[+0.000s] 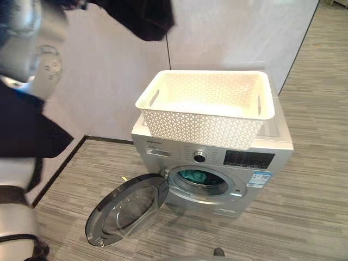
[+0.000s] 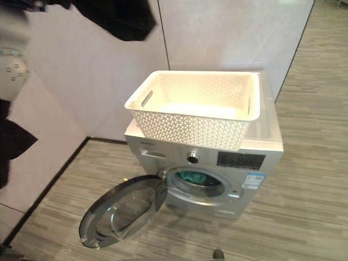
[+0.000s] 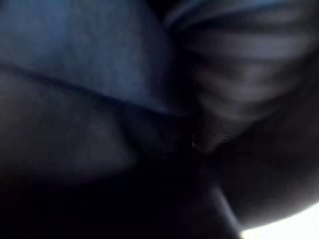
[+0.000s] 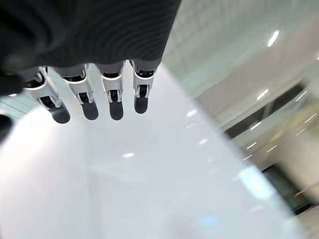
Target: Grab the laundry basket,head to the washer,open it,put in the laundry and shut it.
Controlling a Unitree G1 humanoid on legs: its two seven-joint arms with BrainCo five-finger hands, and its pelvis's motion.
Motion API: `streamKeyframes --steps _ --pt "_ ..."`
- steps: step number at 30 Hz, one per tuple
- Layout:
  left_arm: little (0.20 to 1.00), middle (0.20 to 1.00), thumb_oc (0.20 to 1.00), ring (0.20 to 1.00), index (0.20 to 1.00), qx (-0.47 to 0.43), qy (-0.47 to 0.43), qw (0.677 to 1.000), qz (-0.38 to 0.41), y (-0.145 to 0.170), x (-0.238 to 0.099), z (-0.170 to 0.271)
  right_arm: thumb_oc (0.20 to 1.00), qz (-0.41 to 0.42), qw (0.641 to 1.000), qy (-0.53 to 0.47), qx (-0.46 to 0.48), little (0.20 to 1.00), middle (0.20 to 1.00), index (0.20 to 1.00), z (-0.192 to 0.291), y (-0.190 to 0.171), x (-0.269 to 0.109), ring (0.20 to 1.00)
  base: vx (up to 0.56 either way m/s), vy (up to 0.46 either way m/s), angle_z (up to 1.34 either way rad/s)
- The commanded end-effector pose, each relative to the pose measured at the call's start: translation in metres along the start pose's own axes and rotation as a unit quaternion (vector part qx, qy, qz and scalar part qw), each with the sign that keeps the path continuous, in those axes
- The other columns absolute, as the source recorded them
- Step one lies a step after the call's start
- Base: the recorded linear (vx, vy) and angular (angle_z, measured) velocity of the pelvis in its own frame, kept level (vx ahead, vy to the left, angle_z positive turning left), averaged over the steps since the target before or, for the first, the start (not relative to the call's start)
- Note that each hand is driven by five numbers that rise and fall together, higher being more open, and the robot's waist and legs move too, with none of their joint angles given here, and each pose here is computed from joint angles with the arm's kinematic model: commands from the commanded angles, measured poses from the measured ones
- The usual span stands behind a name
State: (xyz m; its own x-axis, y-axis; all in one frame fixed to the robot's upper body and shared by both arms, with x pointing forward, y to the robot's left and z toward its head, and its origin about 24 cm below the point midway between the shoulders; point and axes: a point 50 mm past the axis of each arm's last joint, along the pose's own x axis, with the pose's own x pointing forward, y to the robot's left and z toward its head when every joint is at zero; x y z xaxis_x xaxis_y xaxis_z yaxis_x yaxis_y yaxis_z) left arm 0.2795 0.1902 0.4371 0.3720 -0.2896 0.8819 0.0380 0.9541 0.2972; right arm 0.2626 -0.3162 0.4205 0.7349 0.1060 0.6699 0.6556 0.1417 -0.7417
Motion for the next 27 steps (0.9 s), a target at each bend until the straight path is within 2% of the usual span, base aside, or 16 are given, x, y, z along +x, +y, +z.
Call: streamKeyframes --steps 1,3,5,9,11,12,13,14,17,18,20,22,23,24,26,27 --pt "0.200 0.200 0.200 0.200 0.200 0.066 -0.039 0.996 0.042 0.037 0.000 0.028 1.000 -0.070 0.996 0.052 -0.014 1.000 1.000 1.000 -0.025 -0.017 -0.010 1.000 0.02 0.027 0.14" --pt "0.200 0.200 0.200 0.200 0.200 0.113 -0.031 0.992 0.055 0.062 -0.022 0.040 1.000 -0.088 0.988 0.128 0.009 1.000 1.000 1.000 -0.062 -0.008 -0.036 1.000 0.01 0.037 0.20" --pt "0.200 0.200 0.200 0.200 0.200 0.127 -0.028 0.990 0.060 0.068 -0.030 0.043 1.000 -0.083 0.985 0.152 0.015 1.000 1.000 1.000 -0.074 0.000 -0.049 1.000 -0.02 0.021 0.20" --pt "0.200 0.200 0.200 0.200 0.200 0.153 -0.007 0.987 0.052 0.078 -0.063 0.049 1.000 -0.099 0.954 0.279 0.041 1.000 1.000 1.000 -0.124 0.017 -0.126 1.000 0.00 0.022 0.19" --pt "0.200 0.200 0.200 0.200 0.200 0.135 0.007 0.990 0.047 0.076 -0.088 0.046 1.000 -0.112 0.921 0.370 0.050 1.000 1.000 1.000 -0.152 0.022 -0.177 1.000 -0.02 0.039 0.07" --pt "0.200 0.200 0.200 0.200 0.200 0.091 0.034 0.995 0.035 0.067 -0.126 0.040 1.000 -0.104 0.863 0.490 0.059 1.000 1.000 1.000 -0.178 0.039 -0.246 1.000 0.01 0.055 0.08" --pt "0.200 0.200 0.200 0.200 0.200 0.079 0.047 0.995 0.042 0.067 -0.142 0.041 1.000 -0.097 0.843 0.525 0.068 1.000 1.000 1.000 -0.183 0.045 -0.267 1.000 -0.08 0.075 0.13" --pt "0.200 0.200 0.200 0.200 0.200 0.039 0.081 0.995 0.051 0.062 -0.168 0.034 1.000 -0.086 0.791 0.599 0.085 1.000 1.000 1.000 -0.188 0.062 -0.314 1.000 -0.02 0.061 0.13" --pt "0.200 0.200 0.200 0.200 0.200 -0.007 0.127 0.991 0.049 0.051 -0.199 0.032 1.000 -0.040 0.739 0.663 0.112 1.000 1.000 1.000 -0.181 0.092 -0.363 1.000 -0.07 0.048 0.23" --pt "0.200 0.200 0.200 0.200 0.200 -0.037 0.157 0.985 0.063 0.047 -0.218 0.031 1.000 -0.022 0.695 0.705 0.137 1.000 1.000 1.000 -0.168 0.111 -0.402 1.000 -0.09 0.067 0.07" --pt "0.200 0.200 0.200 0.200 0.200 -0.088 0.191 0.975 0.071 0.035 -0.238 0.030 1.000 0.078 0.628 0.756 0.167 1.000 1.000 1.000 -0.135 0.155 -0.455 1.000 -0.09 0.065 -0.01" --pt "0.200 0.200 0.200 0.200 0.200 -0.098 0.199 0.973 0.059 0.029 -0.239 0.032 1.000 0.152 0.595 0.771 0.168 1.000 1.000 1.000 -0.116 0.176 -0.475 1.000 -0.07 0.030 -0.06" --pt "0.200 0.200 0.200 0.200 0.200 -0.104 0.206 0.971 0.053 0.025 -0.241 0.032 1.000 0.248 0.557 0.773 0.172 1.000 1.000 1.000 -0.087 0.200 -0.499 1.000 -0.07 0.009 -0.17" --pt "0.200 0.200 0.200 0.200 0.200 -0.117 0.213 0.969 0.044 0.021 -0.243 0.032 1.000 0.325 0.535 0.759 0.176 1.000 1.000 1.000 -0.066 0.215 -0.514 1.000 -0.05 -0.003 -0.16" --pt "0.200 0.200 0.200 0.200 0.200 -0.146 0.236 0.960 0.032 0.012 -0.248 0.029 1.000 0.430 0.506 0.727 0.176 1.000 1.000 1.000 -0.036 0.235 -0.529 1.000 -0.01 -0.038 -0.08" --pt "0.200 0.200 0.200 0.200 0.200 -0.171 0.258 0.951 0.019 0.005 -0.252 0.027 1.000 0.455 0.497 0.717 0.178 1.000 1.000 1.000 -0.026 0.241 -0.533 1.000 -0.01 -0.047 -0.05"
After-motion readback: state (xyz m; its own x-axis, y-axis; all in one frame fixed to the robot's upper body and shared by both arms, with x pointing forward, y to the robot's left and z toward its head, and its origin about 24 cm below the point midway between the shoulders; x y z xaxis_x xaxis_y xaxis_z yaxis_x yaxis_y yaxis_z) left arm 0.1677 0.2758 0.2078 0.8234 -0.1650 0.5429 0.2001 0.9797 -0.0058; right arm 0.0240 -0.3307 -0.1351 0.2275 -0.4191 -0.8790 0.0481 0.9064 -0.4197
